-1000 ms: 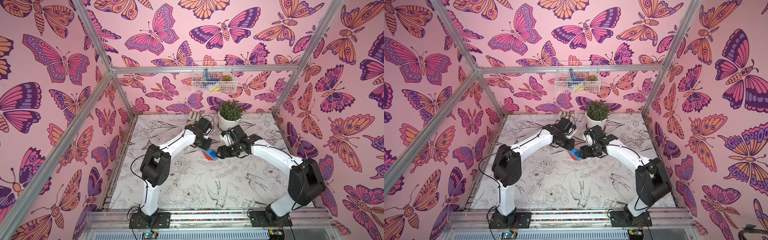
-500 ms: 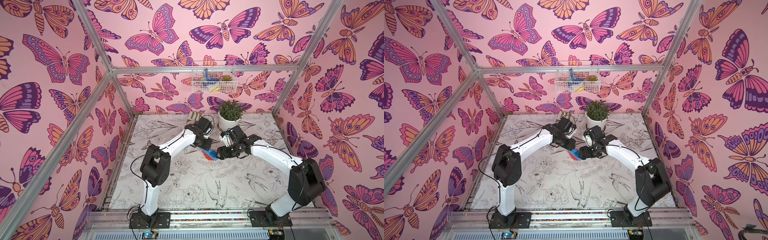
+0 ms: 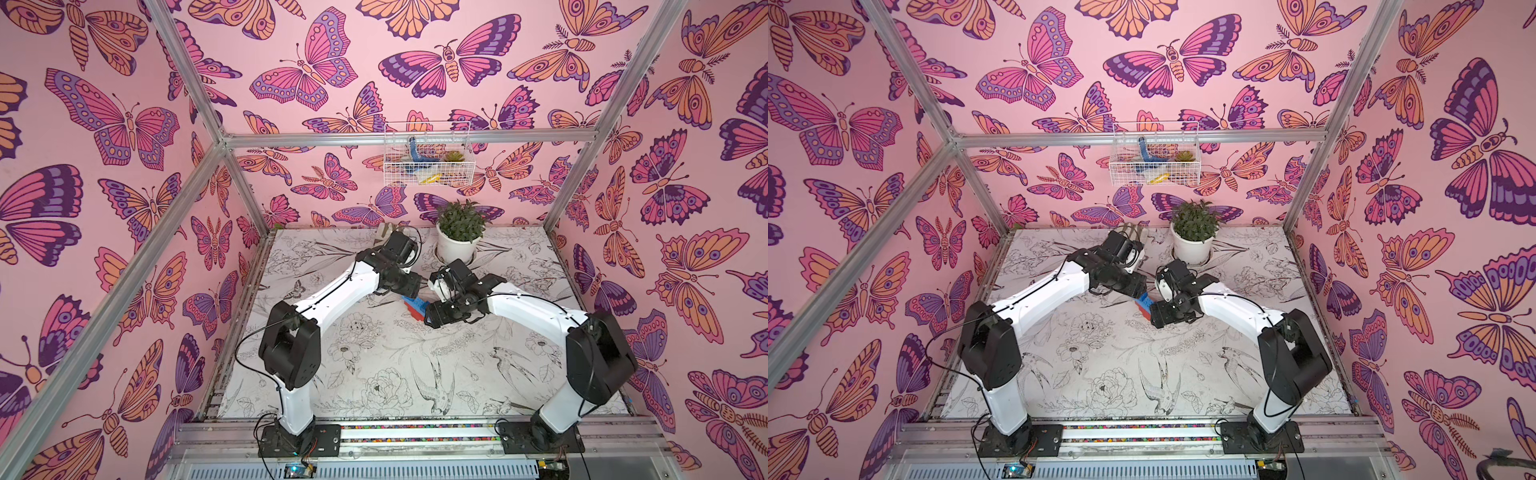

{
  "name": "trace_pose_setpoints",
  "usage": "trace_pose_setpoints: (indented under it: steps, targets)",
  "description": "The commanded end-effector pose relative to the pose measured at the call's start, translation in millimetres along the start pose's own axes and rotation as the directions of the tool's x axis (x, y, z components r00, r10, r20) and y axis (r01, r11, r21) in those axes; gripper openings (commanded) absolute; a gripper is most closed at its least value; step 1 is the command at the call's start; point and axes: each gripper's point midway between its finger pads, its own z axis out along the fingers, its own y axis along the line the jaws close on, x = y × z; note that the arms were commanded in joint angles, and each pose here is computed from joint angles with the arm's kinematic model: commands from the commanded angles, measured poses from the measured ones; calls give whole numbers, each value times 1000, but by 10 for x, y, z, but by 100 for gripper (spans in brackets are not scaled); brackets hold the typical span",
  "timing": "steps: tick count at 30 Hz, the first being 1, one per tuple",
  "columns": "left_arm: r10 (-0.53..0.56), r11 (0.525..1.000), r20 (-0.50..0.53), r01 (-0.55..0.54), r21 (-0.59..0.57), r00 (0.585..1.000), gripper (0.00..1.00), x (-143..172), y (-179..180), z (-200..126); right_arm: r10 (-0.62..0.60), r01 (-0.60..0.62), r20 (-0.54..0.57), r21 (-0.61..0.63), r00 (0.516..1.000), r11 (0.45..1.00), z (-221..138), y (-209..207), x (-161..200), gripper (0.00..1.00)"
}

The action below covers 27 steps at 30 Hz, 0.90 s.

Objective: Assemble a heart with lego
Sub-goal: Assemble the lego brick with the lego brick.

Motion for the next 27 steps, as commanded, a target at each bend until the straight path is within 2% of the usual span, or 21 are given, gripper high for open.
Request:
trace_pose_setpoints:
  steps: [1,7,20,24,27]
  targets:
    - [-81,997,41,82,-7,996,68,16,136,-88,-26,26,13,55,1000,998,-10,-56,-93,81]
    - [-181,983,101,178,37,978,68,42,293,-209,-48,46,10,124,999,991,-3,-173,-135,81]
    - [-348,937,156,338,88,924,69,218,634,-291,-107,105,-7,252,994,962,-157,-425,-213,82]
    - [-392,918,165,376,124,905,69,245,675,-298,-171,169,-7,192,985,967,-256,-258,-230,79]
    - [-438,896,180,414,160,881,70,256,732,-306,-235,226,41,159,971,961,-425,-33,-300,80]
